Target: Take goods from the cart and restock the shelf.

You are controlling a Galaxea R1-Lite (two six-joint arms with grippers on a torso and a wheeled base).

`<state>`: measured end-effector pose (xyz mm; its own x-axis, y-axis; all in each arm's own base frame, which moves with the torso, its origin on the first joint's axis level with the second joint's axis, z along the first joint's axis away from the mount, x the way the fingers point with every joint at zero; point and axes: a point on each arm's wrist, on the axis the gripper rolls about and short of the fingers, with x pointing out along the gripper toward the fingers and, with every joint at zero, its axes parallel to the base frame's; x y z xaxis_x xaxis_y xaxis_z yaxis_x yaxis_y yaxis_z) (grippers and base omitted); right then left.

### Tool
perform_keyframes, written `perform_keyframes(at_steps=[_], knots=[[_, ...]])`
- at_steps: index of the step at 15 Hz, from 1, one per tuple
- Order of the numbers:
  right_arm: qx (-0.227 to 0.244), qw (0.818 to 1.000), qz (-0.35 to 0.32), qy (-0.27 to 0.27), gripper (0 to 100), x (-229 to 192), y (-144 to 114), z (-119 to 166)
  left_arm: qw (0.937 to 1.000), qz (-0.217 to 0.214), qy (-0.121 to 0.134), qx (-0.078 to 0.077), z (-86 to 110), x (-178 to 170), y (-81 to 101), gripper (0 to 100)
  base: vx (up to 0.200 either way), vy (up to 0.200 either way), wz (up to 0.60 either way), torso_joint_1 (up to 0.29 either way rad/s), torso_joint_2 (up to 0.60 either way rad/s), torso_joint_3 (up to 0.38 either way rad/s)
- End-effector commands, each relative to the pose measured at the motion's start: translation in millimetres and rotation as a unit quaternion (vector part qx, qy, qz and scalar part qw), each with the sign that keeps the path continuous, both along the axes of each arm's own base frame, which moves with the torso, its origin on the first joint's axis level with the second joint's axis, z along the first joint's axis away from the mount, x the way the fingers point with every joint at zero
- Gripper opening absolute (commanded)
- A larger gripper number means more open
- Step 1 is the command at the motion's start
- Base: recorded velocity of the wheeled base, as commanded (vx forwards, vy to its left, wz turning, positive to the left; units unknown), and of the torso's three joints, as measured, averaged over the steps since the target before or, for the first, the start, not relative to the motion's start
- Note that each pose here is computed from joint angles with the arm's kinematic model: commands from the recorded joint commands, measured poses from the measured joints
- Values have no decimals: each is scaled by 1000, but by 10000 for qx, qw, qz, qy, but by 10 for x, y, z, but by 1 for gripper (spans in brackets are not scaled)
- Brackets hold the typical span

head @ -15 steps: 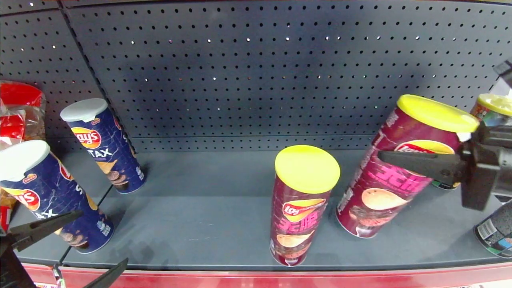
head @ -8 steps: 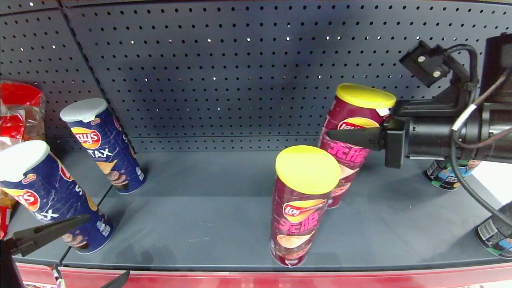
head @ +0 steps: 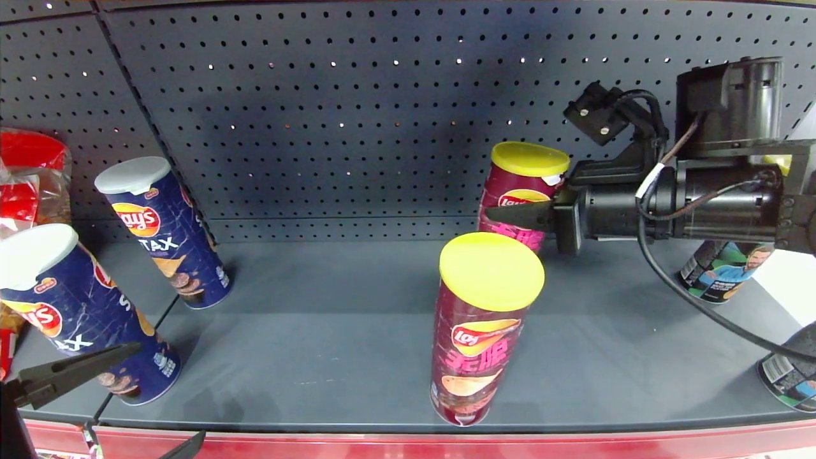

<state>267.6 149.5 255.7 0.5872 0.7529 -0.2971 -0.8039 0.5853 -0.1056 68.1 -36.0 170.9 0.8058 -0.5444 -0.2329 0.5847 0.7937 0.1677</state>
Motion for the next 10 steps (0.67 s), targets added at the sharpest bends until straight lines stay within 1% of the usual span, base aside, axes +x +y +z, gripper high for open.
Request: perform_keyframes(at_steps=[1, 5, 6, 10], knots=[[-41, 10000, -6, 75, 0, 107, 54, -64, 10000, 5, -14, -6, 2, -4, 2, 100, 0, 0, 0, 0, 0, 0], [3, 10000, -25, 64, 0, 210, 103, -52, 10000, 20, -15, -3, -1, -6, 4, 100, 0, 0, 0, 0, 0, 0], [-5, 9999, -32, 122, 0, 230, 113, -86, 10000, 20, -8, 1, -2, -4, 3, 100, 0, 0, 0, 0, 0, 0], [6, 9998, -29, 215, 0, 218, 124, -116, 10000, 20, 20, 14, -14, -3, 2, 100, 0, 0, 0, 0, 0, 0]])
